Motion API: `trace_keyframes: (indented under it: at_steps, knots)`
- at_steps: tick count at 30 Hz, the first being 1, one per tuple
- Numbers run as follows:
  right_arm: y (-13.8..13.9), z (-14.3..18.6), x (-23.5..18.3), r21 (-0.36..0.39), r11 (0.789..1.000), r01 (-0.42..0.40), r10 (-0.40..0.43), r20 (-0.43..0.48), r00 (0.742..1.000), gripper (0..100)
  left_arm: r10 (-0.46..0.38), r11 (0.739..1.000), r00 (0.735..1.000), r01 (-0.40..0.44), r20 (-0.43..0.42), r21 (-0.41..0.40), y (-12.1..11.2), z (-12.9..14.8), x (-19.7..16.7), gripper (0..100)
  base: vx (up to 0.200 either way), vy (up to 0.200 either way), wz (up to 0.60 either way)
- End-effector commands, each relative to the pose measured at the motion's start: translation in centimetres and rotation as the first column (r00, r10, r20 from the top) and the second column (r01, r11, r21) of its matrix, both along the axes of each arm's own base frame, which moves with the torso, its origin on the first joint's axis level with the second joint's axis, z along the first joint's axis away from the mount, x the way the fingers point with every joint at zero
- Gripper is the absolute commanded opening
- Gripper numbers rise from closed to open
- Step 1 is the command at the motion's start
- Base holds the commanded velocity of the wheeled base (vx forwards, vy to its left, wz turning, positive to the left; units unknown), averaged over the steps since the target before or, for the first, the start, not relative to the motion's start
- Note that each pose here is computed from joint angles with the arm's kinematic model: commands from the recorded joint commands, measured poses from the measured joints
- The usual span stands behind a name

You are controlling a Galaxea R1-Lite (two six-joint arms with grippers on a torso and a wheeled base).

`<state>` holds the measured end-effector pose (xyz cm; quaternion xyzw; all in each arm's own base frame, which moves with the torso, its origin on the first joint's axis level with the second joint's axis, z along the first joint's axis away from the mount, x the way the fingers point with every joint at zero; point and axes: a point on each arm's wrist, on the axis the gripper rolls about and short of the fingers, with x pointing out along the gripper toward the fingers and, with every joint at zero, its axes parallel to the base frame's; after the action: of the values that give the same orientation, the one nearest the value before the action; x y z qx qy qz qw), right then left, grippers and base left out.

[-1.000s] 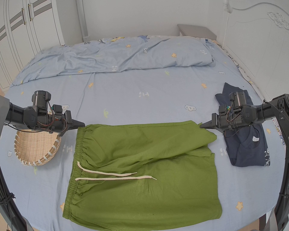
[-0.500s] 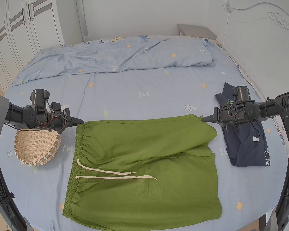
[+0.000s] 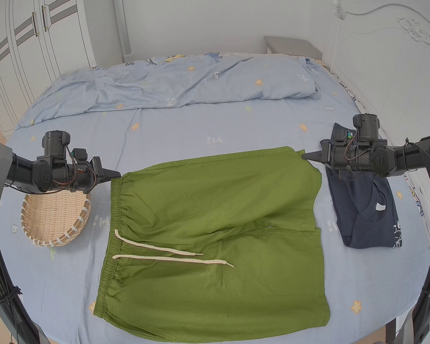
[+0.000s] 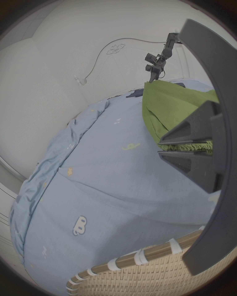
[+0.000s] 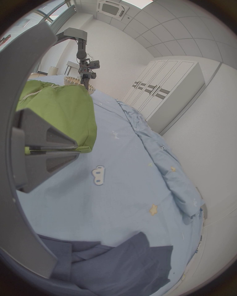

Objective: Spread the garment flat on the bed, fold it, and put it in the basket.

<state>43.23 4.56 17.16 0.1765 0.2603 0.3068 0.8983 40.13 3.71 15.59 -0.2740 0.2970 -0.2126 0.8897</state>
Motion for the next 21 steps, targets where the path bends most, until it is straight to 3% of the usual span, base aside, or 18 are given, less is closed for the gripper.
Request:
trace_keyframes:
  at_steps: [1,11,21]
  knots:
    - [0.1,1.0,0.3,0.003,1.0,0.0,0.0,0.038,0.999,0,0.022,1.0,1.0,-0.022,0.001,0.01,0.3,-0.1,0.1,0,0.0,0.0,0.0]
    - [1.9,1.9,2.0,-0.018,1.0,0.015,-0.013,0.106,0.994,0,0.049,0.999,0.998,-0.05,0.042,0.021,1.0,0.1,0.3,0,0.0,0.0,0.0]
    - [1.3,-0.6,3.5,-0.04,0.998,0.058,-0.055,0.075,0.996,0,0.054,0.998,0.995,-0.057,0.086,0.027,1.2,0.0,0.8,0,0.0,0.0,0.0]
